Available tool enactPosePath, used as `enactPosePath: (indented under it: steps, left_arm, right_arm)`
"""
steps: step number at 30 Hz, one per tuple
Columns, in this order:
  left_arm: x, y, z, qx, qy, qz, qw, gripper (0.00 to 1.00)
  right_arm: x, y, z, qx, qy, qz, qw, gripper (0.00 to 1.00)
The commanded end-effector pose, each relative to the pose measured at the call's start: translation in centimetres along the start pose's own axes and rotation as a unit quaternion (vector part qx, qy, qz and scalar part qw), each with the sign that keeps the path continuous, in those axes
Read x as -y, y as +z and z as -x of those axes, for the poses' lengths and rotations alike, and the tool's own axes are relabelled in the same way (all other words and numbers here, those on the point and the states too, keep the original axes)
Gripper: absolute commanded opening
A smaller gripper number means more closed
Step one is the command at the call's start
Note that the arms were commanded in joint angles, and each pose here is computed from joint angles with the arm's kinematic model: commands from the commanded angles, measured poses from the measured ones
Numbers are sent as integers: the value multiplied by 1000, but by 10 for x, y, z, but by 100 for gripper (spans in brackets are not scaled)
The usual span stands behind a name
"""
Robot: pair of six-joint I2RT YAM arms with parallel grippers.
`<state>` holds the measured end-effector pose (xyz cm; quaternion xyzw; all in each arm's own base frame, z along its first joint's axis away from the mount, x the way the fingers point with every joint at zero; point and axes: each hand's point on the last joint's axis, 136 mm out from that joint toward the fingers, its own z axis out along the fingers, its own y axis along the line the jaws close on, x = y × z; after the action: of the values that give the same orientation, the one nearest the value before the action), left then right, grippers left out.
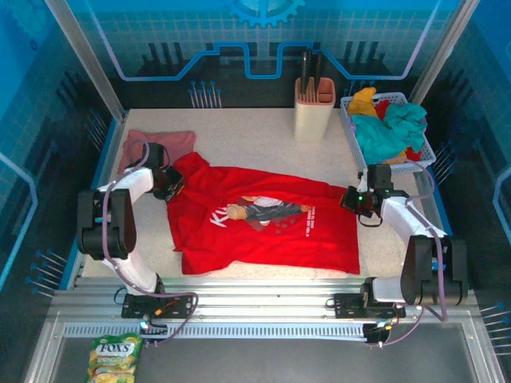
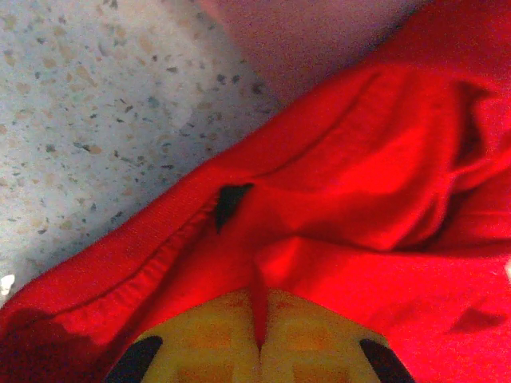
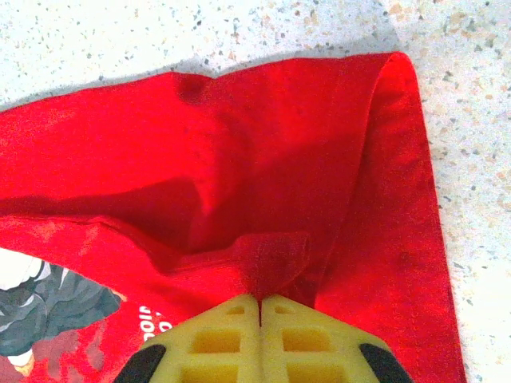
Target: Fold and stack the t-shirts
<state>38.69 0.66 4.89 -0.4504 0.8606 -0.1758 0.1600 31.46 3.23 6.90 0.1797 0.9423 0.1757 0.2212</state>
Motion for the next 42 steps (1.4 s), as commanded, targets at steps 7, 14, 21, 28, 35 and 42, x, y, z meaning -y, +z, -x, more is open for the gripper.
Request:
enactPosePath:
  steps: [7, 14, 21, 28, 35, 42]
  left_arm:
    - [78, -90, 33, 77, 35, -114, 990, 0]
    - [139, -132, 54, 121, 83, -156, 977, 0]
    - [188, -152, 79, 157, 119, -179, 964, 0]
    - [227, -156, 92, 175, 159, -182, 955, 0]
    - [261, -153, 95, 178, 188, -199, 945, 0]
    - [254, -155, 83, 175, 206, -172, 947, 0]
  right_arm:
    - [-19, -24, 48, 45, 9, 10, 999, 0]
    - [-30, -33, 80, 67, 2, 7, 998, 0]
    - [-34, -47, 119, 102, 10, 11, 995, 0]
    - [-38, -55, 164, 126, 25, 20, 992, 0]
    - [-39, -46, 191, 130, 30, 30, 991, 0]
    - [-38, -45, 192, 123, 28, 35, 991, 0]
